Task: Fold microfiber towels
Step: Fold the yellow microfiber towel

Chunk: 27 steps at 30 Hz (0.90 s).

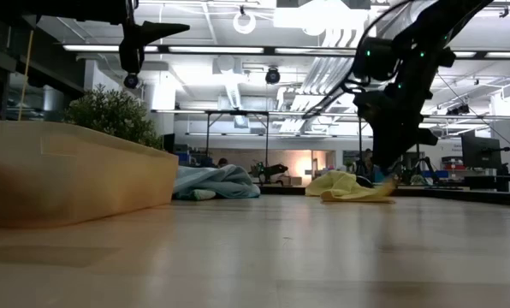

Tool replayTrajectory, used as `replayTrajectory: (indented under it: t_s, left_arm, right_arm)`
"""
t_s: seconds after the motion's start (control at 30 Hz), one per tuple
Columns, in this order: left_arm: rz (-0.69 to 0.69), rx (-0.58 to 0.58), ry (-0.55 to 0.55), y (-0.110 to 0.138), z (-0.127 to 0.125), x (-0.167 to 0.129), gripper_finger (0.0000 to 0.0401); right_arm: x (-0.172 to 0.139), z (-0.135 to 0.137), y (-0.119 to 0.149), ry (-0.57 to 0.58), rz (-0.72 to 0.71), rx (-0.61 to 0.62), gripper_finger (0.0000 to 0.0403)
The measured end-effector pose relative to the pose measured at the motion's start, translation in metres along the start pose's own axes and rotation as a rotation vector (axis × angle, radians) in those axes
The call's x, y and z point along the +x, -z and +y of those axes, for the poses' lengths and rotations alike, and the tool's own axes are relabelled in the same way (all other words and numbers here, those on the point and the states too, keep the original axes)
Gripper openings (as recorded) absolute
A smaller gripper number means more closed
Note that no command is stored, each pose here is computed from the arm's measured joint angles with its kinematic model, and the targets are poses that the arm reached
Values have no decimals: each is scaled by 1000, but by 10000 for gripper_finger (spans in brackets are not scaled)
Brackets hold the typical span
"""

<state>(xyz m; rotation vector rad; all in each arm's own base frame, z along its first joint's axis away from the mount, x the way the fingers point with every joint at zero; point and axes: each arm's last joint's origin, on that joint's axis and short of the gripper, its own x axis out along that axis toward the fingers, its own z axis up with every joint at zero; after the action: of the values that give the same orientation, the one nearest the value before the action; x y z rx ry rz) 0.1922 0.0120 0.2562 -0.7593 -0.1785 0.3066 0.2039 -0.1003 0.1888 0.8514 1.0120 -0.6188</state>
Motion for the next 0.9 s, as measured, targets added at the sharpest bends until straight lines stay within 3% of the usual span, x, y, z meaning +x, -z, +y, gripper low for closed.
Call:
replayTrajectory:
  t_s: [0.13, 0.23, 0.3, 0.5, 0.73, 0.9]
  left_arm:
    - [1, 0, 1, 0, 0, 0, 225]
    - [1, 0, 1, 0, 0, 0, 225]
    - [2, 0, 3, 0, 0, 0, 225]
    - [12, -45, 7, 1, 0, 0, 225]
    - [39, -71, 15, 2, 0, 0, 225]
    - [38, -71, 14, 2, 0, 0, 225]
  right_arm:
    - [3, 21, 11, -2, -32, -22, 56]
    - [6, 29, 16, 80, -93, -27, 14]
    - [6, 29, 18, 138, -124, -37, 7]
    - [4, 15, 22, 251, -66, 11, 75]
    - [3, 1, 14, 239, 3, -60, 196]
    - [1, -13, 4, 253, 8, -122, 227]
